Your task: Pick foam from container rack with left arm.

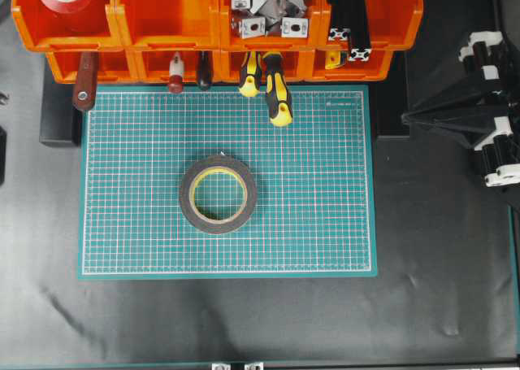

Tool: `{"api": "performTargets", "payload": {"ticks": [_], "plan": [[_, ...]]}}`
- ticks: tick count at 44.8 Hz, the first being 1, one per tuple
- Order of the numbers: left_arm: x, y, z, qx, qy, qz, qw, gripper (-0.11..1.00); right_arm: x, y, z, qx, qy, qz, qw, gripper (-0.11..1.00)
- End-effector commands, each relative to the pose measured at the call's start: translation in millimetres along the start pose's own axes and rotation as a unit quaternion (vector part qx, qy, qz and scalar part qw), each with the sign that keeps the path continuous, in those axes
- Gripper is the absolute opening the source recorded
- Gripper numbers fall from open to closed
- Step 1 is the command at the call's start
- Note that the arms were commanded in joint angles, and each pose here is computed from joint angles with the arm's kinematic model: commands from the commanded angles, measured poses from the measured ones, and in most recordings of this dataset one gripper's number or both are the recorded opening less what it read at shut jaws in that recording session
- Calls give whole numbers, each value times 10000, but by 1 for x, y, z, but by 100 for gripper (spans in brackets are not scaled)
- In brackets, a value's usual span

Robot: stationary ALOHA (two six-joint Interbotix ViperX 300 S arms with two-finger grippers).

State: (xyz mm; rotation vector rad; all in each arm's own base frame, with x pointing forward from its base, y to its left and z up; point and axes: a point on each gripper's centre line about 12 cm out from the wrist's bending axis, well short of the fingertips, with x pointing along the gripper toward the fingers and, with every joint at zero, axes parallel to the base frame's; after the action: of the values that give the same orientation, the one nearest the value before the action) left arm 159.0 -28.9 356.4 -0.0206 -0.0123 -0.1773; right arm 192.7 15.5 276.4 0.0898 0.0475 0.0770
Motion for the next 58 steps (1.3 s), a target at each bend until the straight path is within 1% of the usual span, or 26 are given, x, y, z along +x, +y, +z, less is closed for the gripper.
{"api": "performTargets", "payload": {"ticks": [1,17,35,58], "plan": [[2,1,3,-7,-39,21,10000,79,2,1,9,8,-129,17,9999,0],[2,3,2,-14,-17,84,10000,79,2,1,8,8,-114,16,9999,0],[2,3,-1,-175,12,94,9998,79,2,1,8,8,-122,17,9999,0],[3,3,-2,-190,42,95,9998,79,2,1,8,7,-113,24,9999,0]]}}
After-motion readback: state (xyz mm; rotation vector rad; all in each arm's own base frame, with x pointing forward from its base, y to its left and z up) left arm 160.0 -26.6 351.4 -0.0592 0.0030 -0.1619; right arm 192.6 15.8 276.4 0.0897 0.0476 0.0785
